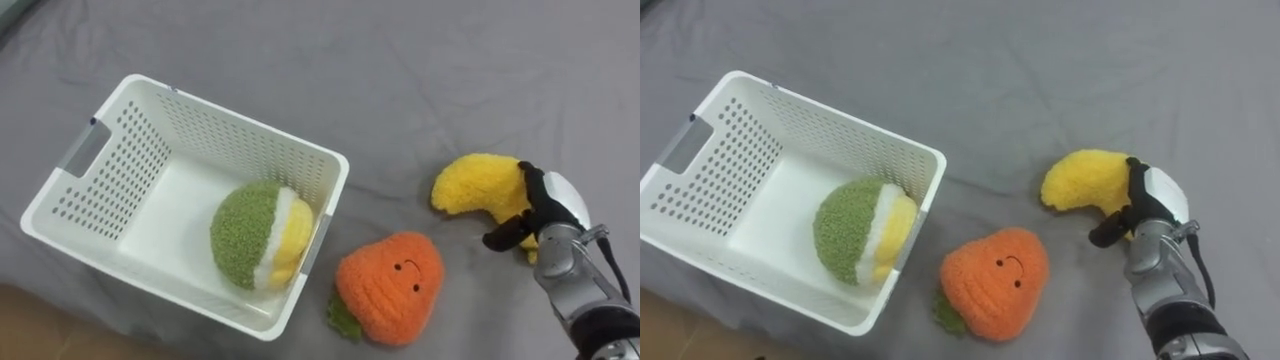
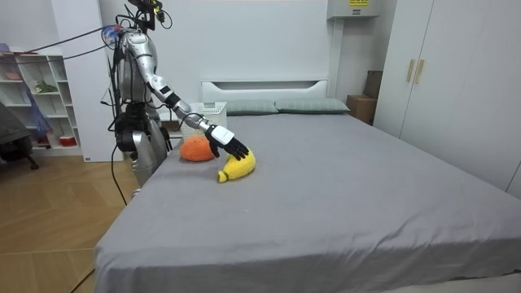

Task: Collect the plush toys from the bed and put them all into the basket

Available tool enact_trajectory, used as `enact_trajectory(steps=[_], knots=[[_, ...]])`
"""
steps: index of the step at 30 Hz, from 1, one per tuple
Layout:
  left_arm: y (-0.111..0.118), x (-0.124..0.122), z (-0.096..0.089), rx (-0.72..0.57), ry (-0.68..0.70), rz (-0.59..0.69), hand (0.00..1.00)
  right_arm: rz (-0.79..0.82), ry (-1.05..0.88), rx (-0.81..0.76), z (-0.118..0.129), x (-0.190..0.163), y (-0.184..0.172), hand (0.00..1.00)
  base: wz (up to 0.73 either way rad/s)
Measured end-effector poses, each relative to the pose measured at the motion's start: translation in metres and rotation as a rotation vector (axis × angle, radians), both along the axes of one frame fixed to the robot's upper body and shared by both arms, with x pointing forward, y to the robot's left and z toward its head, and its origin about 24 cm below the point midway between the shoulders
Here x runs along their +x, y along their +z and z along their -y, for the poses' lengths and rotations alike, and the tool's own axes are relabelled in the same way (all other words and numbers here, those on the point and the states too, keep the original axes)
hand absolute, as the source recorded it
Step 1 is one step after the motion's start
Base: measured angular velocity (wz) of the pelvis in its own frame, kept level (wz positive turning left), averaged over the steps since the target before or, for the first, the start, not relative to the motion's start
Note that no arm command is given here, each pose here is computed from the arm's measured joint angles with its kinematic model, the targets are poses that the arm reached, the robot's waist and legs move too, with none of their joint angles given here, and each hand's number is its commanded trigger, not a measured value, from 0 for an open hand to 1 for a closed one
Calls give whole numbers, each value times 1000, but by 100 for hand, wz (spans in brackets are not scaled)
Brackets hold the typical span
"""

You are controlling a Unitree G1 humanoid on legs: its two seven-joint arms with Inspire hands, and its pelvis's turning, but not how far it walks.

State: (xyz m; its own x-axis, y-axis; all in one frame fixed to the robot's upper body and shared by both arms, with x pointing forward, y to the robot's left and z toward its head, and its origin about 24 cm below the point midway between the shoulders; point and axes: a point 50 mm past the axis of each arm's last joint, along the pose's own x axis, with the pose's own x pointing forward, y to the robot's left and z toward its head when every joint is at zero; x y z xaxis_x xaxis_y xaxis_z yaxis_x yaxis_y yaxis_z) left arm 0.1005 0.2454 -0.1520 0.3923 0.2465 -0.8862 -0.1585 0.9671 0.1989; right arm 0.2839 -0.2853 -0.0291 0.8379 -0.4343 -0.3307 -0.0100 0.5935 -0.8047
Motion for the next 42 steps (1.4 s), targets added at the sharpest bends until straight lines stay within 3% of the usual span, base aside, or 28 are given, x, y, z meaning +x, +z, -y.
enact_trajectory(steps=[11,22,23,24,42], knots=[[-2,-10,0,0,9,-30,0,77,-159,-68,20,2,10,0,5],[-5,-15,7,-2,-62,-73,0,39,-169,-101,31,-4,10,0,5],[-5,-15,7,-3,-60,-73,0,28,-170,-106,31,-4,9,24,0],[-5,-15,7,-3,-59,-72,0,25,-172,-108,31,-5,9,100,3],[-6,-15,6,-11,-37,-82,0,-17,-199,-147,44,-3,16,100,1]])
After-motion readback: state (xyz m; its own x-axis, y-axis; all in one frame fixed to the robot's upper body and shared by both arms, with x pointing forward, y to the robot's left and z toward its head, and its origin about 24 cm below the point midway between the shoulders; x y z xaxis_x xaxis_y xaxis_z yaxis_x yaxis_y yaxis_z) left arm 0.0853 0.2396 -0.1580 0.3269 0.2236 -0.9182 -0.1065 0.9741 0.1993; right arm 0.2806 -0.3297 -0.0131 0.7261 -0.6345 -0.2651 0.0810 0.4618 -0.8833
